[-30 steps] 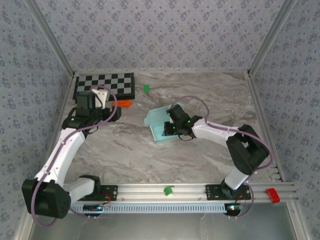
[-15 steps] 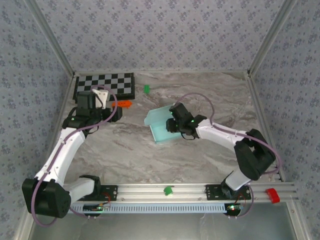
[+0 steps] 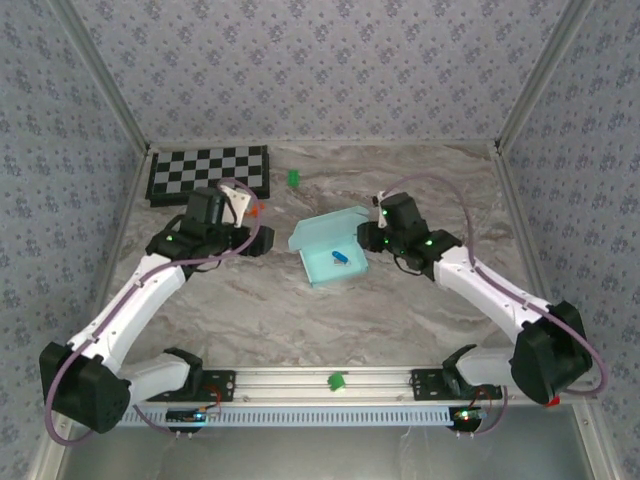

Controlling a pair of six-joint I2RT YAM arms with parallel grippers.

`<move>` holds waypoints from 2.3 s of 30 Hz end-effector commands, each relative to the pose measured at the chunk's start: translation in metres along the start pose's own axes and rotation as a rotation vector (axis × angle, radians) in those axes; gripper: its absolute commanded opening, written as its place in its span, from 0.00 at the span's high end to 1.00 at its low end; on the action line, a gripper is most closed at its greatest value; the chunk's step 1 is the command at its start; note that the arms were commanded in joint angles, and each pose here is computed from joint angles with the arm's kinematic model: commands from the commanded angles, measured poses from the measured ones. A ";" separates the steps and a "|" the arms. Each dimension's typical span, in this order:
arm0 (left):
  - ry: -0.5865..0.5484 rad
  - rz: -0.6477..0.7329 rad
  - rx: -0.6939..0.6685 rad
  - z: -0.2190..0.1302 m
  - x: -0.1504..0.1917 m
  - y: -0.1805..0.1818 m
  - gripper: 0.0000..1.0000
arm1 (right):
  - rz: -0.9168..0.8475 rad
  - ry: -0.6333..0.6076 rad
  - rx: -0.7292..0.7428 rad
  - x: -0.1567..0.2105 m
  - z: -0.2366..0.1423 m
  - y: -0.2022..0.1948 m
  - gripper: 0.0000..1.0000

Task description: Fold the paper box

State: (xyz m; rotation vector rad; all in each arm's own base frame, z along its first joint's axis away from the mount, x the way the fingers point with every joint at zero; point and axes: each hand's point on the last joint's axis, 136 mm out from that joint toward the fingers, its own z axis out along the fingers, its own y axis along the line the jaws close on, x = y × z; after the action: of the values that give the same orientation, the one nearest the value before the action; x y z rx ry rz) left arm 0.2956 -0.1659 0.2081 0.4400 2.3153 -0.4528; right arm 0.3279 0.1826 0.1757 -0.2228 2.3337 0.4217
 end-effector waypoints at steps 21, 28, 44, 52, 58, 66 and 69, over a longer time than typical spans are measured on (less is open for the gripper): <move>0.075 -0.001 0.128 0.069 0.001 -0.044 0.19 | -0.394 0.014 -0.343 -0.020 0.041 -0.014 0.40; 0.085 -0.023 0.157 0.083 -0.006 -0.050 0.25 | -0.373 0.052 -0.393 -0.020 0.056 -0.010 0.43; 0.120 -0.070 0.170 0.100 0.002 -0.052 0.37 | -0.352 0.105 -0.431 -0.017 0.066 0.002 0.54; 0.139 -0.091 0.178 0.104 0.005 -0.053 0.46 | -0.341 0.118 -0.412 -0.014 0.065 0.002 0.64; 0.148 -0.097 0.174 0.104 0.008 -0.054 0.50 | -0.338 0.125 -0.414 -0.013 0.063 0.004 0.68; 0.154 -0.112 0.153 0.105 0.009 -0.050 0.61 | -0.322 0.144 -0.366 -0.007 0.067 0.003 0.72; 0.156 -0.117 0.133 0.106 0.010 -0.048 0.63 | -0.311 0.122 -0.315 -0.009 0.068 -0.001 0.76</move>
State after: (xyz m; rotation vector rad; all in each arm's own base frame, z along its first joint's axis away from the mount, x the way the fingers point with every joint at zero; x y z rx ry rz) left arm 0.3264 -0.2479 0.1318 0.4342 2.4888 -0.6510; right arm 0.3771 0.2098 0.1321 -0.8236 2.2757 0.6848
